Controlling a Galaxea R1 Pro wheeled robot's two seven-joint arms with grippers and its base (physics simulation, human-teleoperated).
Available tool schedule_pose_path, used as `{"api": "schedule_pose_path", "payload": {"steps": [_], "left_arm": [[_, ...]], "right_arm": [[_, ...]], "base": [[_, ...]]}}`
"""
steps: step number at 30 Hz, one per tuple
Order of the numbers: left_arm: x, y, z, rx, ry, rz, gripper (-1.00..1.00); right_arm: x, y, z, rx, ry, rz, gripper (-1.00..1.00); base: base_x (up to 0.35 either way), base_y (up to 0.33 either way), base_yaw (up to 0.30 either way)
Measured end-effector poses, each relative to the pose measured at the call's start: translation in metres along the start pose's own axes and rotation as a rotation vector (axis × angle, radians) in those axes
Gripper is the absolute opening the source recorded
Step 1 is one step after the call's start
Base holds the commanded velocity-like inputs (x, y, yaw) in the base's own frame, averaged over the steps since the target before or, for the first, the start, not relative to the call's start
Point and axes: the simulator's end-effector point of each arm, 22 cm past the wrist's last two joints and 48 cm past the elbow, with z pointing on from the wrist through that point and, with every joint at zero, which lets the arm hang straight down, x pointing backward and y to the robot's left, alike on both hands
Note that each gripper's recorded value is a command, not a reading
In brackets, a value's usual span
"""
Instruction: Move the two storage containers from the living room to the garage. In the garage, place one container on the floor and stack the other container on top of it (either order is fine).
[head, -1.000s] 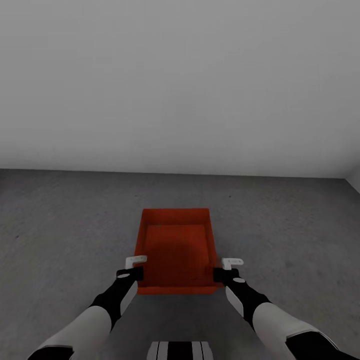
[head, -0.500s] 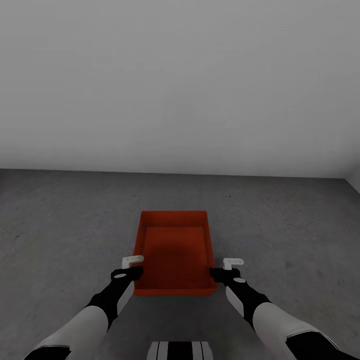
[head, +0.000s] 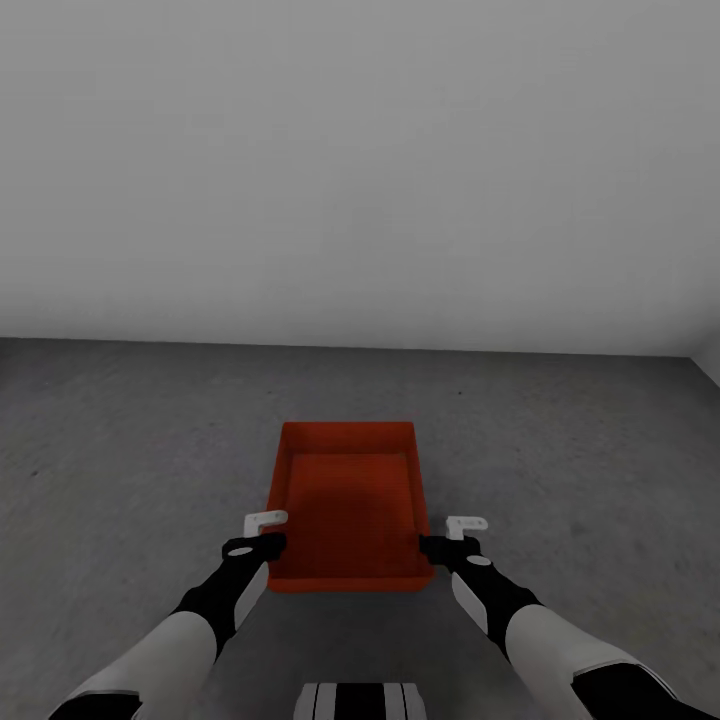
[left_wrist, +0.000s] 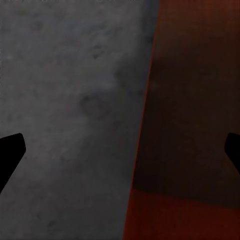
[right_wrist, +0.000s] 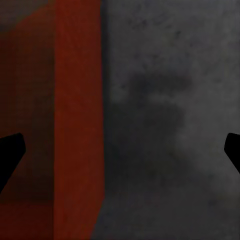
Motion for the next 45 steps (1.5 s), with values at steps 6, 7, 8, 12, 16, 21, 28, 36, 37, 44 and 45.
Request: {"api": "schedule_pose_path", "payload": {"steps": [6, 7, 8, 12, 16, 21, 28, 36, 37, 44, 45], "left_arm": [[-0.001, 0.000, 0.000, 0.000, -0.001, -0.001, 1.00], [-0.001, 0.000, 0.000, 0.000, -0.001, -0.001, 1.00], [-0.001, 0.000, 0.000, 0.000, -0.001, -0.001, 1.00], [-0.001, 0.000, 0.000, 0.000, -0.001, -0.001, 1.00], [-0.001, 0.000, 0.000, 0.000, -0.002, -0.001, 1.00], [-0.002, 0.000, -0.002, 0.000, -0.001, 0.000, 1.00], [-0.012, 0.001, -0.013, 0.000, 0.000, -0.002, 1.00], [-0.024, 0.003, -0.027, -0.001, 0.001, -0.003, 1.00], [-0.026, 0.003, -0.028, -0.001, 0.001, -0.002, 1.00], [-0.036, 0.004, -0.040, -0.001, 0.001, -0.003, 1.00], [-0.038, 0.004, -0.042, -0.001, 0.001, -0.003, 1.00]], "right_arm": [[0.000, 0.000, 0.000, 0.000, 0.000, 0.000, 1.00], [0.000, 0.000, 0.000, 0.000, 0.000, 0.000, 1.00], [0.000, 0.000, 0.000, 0.000, 0.000, 0.000, 1.00], [0.000, 0.000, 0.000, 0.000, -0.001, 0.000, 1.00], [0.000, 0.000, 0.000, 0.000, -0.001, 0.000, 1.00], [-0.002, 0.000, -0.002, 0.000, -0.001, 0.000, 1.00], [-0.013, 0.001, -0.013, 0.000, -0.001, 0.000, 1.00], [-0.026, 0.001, -0.026, 0.000, 0.000, 0.000, 1.00], [-0.028, 0.001, -0.027, 0.000, 0.000, 0.000, 1.00], [-0.038, 0.002, -0.038, 0.000, 0.001, 0.000, 1.00], [-0.040, 0.002, -0.040, 0.000, 0.000, 0.000, 1.00]], "base": [[0.000, 0.000, 0.000], [0.000, 0.000, 0.000], [0.000, 0.000, 0.000], [0.000, 0.000, 0.000], [0.000, 0.000, 0.000], [0.000, 0.000, 0.000], [0.000, 0.000, 0.000], [0.000, 0.000, 0.000], [0.000, 0.000, 0.000], [0.000, 0.000, 0.000], [0.000, 0.000, 0.000]]}}
